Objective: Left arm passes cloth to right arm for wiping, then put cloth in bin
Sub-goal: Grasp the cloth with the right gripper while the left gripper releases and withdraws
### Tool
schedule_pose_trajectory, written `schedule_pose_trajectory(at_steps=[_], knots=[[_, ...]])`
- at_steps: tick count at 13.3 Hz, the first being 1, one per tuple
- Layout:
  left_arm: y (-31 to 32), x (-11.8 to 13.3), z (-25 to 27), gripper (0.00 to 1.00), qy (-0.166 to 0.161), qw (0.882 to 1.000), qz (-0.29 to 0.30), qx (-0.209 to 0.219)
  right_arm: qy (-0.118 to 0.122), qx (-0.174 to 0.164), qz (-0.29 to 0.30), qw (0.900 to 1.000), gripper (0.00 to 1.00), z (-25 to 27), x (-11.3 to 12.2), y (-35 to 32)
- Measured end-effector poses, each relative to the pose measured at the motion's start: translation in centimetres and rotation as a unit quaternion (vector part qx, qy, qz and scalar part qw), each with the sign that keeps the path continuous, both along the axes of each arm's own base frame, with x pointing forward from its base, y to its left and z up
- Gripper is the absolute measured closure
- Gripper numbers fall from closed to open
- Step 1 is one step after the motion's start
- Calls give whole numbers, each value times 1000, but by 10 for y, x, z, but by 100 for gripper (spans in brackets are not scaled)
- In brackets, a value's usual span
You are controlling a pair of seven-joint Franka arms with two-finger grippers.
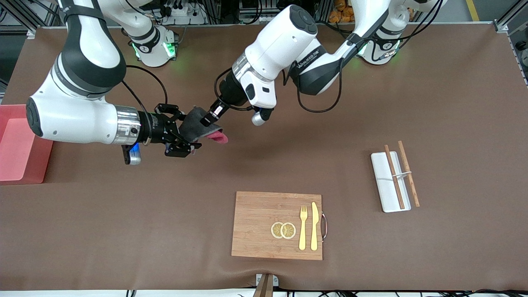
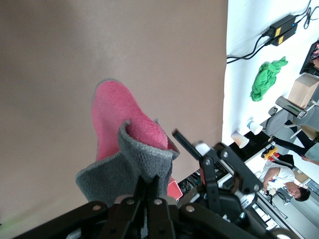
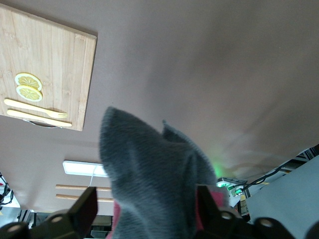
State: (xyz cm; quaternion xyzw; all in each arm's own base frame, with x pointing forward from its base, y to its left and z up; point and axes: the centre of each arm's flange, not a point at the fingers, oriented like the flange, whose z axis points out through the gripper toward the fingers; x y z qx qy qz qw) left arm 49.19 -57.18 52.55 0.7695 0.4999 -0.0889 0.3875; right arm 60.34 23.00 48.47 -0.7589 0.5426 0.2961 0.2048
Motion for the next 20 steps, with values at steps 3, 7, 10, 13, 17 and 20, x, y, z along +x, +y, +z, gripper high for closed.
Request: schedule_pose_trajectory(at_steps=[3, 7, 10, 13, 17, 20], knots=[[0, 0, 1, 97, 0, 1000, 2, -2, 0, 0, 0, 1000, 52, 0, 0, 0], [4, 6, 5, 87, -3, 1000, 7, -5, 0, 0, 3, 1000, 95, -1, -1, 5], [28, 28, 11, 54, 5, 1000, 23, 9, -13, -5, 19, 1000, 95, -2, -1, 4], [78, 54, 38, 22, 12, 998, 29, 55, -39, -21, 48, 998, 95, -6, -1, 1], [157, 72, 69, 0, 0, 986, -40, 163, -82, -107, 104, 985, 95, -33, -2, 16], [222, 87, 69, 0, -15, 959, -149, 241, -102, -192, 167, 962, 95, -77, -15, 45]])
